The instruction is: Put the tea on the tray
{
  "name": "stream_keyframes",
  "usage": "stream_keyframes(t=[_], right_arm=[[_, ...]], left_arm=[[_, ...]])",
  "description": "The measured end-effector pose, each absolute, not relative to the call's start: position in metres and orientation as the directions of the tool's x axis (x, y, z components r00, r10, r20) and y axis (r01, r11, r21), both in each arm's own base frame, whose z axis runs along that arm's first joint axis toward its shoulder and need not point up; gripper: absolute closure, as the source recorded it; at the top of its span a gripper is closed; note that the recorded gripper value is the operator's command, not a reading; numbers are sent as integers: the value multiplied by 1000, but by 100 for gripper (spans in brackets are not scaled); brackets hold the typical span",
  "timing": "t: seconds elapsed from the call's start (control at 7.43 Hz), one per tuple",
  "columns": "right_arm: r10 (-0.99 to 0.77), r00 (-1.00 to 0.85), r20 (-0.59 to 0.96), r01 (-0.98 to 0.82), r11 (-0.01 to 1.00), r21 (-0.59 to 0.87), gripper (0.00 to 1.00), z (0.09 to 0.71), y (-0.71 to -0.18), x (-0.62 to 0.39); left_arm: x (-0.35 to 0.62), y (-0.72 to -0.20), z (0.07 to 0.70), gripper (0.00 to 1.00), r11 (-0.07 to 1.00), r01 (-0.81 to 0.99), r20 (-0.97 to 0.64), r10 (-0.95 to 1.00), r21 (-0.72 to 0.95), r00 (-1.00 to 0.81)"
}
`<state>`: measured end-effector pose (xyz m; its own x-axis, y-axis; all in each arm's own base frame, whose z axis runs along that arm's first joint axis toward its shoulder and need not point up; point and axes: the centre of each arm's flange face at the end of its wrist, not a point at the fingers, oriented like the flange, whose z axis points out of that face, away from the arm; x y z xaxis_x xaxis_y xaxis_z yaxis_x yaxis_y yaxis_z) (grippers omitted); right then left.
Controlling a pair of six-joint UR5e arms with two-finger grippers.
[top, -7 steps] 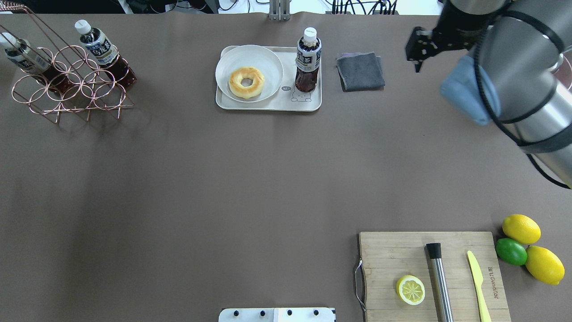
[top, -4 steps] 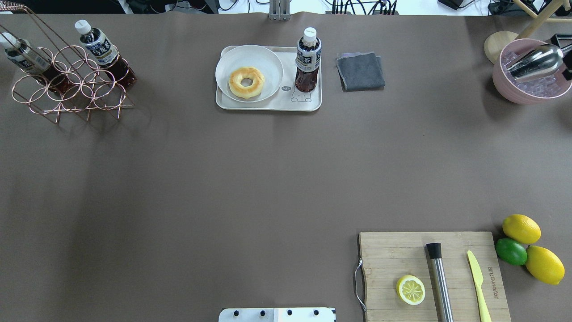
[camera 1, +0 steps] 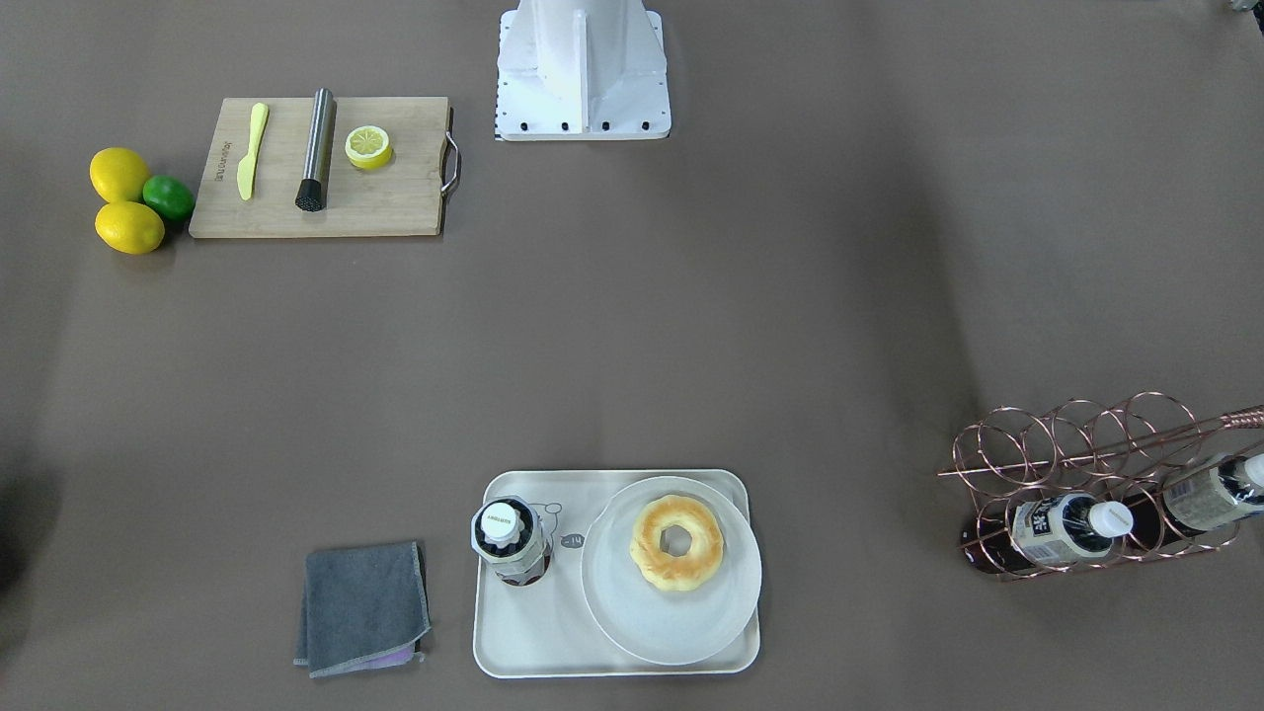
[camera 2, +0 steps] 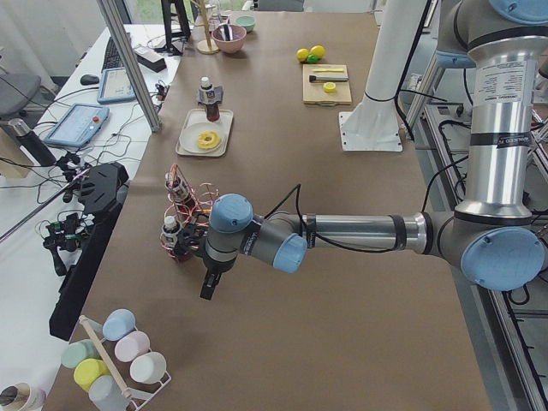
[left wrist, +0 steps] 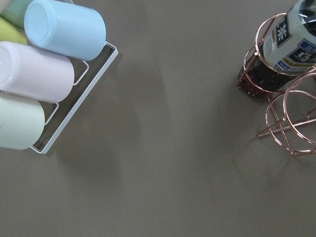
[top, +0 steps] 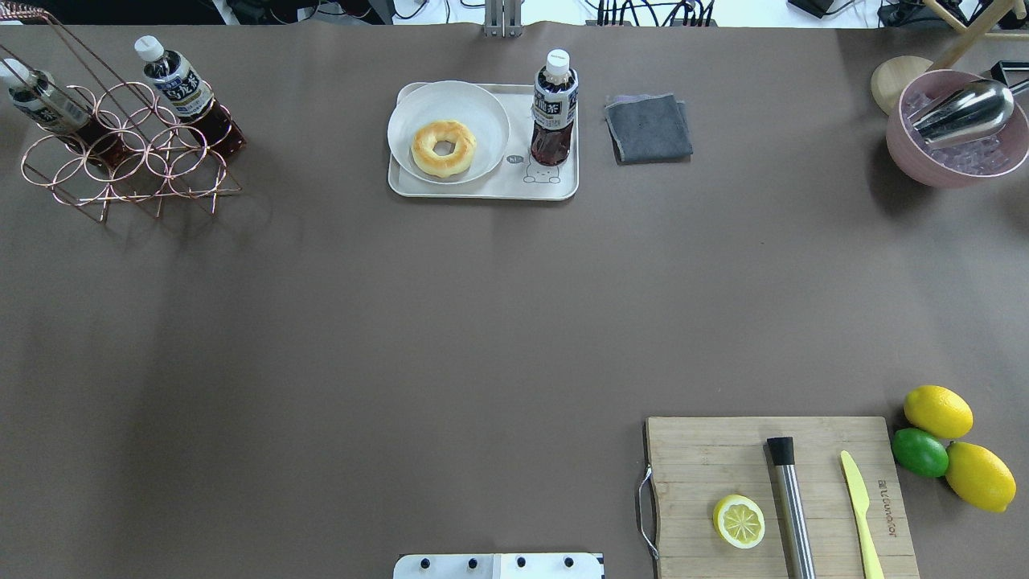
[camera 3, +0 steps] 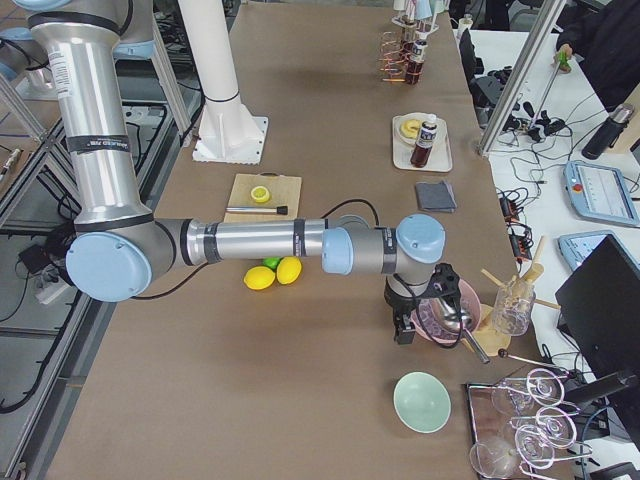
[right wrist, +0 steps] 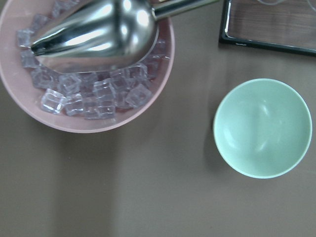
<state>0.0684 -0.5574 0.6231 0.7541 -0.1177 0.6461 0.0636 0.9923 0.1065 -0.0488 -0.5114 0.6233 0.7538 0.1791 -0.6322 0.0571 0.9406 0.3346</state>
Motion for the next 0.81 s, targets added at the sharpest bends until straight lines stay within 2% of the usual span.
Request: stream_keyframes(t=[0.27,0.81], right_arm=[[-65,751,658,26,997,68,0,652,-546,91],[-46,720,693,4,998,63,0,625,-557,96]], left_arm=[[-49,-511,625,2,941,57,-633,178,332,754],[-49,-510,631,2,945,56,-634,171,322,754]])
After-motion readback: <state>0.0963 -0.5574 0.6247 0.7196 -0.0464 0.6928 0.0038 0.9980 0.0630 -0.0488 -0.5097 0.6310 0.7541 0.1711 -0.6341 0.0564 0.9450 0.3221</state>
